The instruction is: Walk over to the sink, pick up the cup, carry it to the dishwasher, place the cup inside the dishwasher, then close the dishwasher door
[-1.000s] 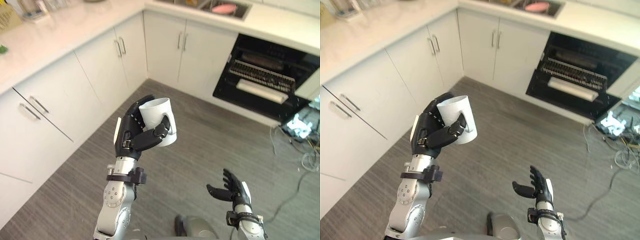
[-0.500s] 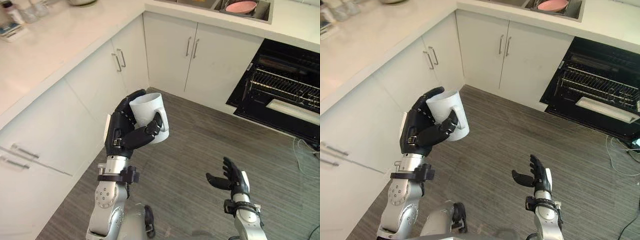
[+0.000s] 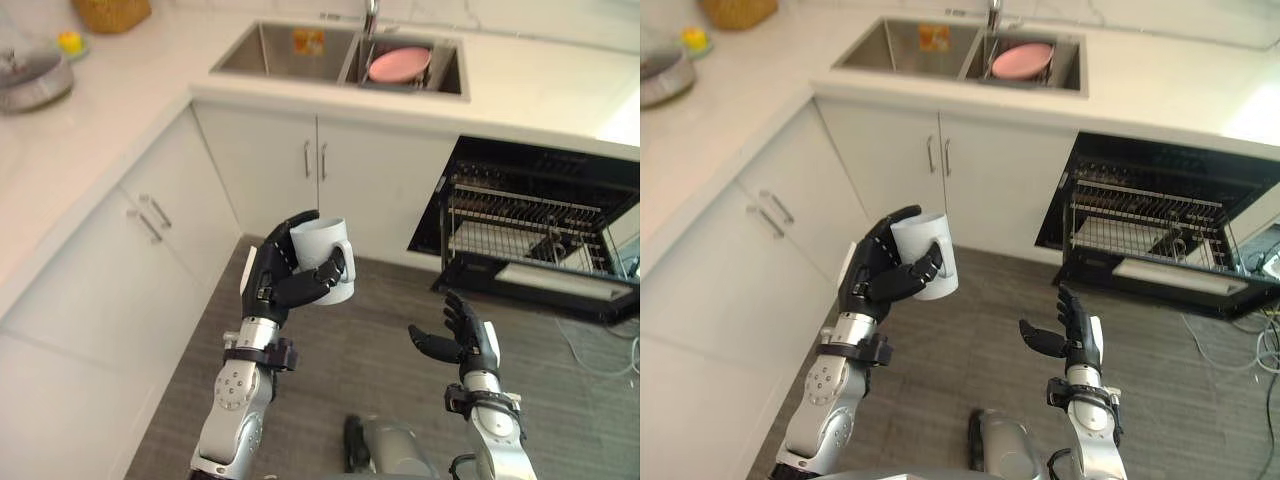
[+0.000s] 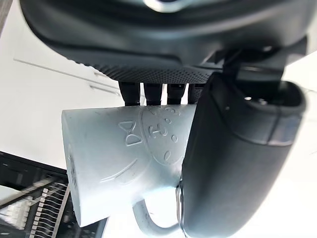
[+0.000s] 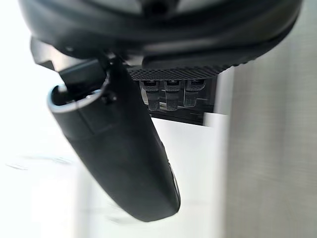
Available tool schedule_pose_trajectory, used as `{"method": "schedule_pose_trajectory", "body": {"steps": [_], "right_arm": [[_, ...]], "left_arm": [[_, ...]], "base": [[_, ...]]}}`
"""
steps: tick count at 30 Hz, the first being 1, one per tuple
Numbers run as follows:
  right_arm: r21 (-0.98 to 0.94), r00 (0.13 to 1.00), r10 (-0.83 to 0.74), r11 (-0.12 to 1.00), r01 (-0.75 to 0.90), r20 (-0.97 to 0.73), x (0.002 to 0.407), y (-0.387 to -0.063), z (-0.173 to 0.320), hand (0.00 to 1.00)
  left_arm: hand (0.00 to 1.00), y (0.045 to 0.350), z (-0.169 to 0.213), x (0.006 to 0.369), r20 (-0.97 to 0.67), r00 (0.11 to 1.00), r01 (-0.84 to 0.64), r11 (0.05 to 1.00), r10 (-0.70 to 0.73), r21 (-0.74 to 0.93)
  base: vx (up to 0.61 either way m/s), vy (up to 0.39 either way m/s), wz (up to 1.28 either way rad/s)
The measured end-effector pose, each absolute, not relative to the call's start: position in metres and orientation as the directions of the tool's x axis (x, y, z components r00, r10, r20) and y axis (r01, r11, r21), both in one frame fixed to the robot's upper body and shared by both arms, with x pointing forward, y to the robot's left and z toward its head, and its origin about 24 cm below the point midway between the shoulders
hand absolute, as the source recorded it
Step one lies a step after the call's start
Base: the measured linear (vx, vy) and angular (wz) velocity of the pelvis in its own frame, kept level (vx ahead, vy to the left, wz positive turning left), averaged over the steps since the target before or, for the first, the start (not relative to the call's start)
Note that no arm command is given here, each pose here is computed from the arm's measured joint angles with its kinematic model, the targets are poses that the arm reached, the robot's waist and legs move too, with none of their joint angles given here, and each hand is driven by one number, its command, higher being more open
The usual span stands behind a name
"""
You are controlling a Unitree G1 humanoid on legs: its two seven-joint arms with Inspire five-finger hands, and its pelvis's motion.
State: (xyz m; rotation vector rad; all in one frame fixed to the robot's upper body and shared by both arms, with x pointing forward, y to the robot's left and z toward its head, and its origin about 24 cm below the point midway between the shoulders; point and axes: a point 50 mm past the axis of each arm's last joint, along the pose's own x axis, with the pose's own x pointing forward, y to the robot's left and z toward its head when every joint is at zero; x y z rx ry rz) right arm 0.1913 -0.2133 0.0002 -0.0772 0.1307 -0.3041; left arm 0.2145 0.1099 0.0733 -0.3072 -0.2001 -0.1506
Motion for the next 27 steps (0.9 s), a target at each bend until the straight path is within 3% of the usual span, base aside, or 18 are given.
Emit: {"method": "schedule_pose_trajectory", "body": {"steps": [5, 10, 18, 23, 27], "right_arm": [[-0.053, 0.953, -0.277, 0.957, 0.285, 0.119, 0.213, -0.208, 0.045, 0.90], [-0.068, 0.957, -0.277, 0.957, 0.283, 0.090, 0.217, -0.211, 0.038, 0.90], [0.021, 0.974, -0.171, 0.985, 0.169, 0.150, 0.229, -0.181, 0.053, 0.90], [0.032, 0.972, -0.009, 0.999, 0.001, 0.235, 0.244, -0.149, 0.071, 0.90], [0.006, 0.967, 0.020, 1.000, -0.022, 0.254, 0.242, -0.152, 0.075, 0.90]], "left_arm": [[0.30, 0.107, 0.083, 0.212, 0.269, 0.953, 0.217, 0.935, -0.141, -0.279], [0.30, 0.112, 0.081, 0.212, 0.262, 0.957, 0.193, 0.946, -0.123, -0.262], [0.30, 0.131, 0.080, 0.214, 0.246, 0.967, 0.124, 0.972, -0.072, -0.201], [0.30, 0.138, 0.084, 0.217, 0.275, 0.960, 0.098, 0.982, -0.050, -0.163], [0.30, 0.134, 0.075, 0.219, 0.238, 0.971, 0.081, 0.979, -0.034, -0.189]], "base": [[0.46, 0.103, -0.79], [0.40, 0.355, -0.89], [0.32, 0.272, -0.77], [0.20, 0.012, -0.82], [0.33, -0.092, -0.24]]}}
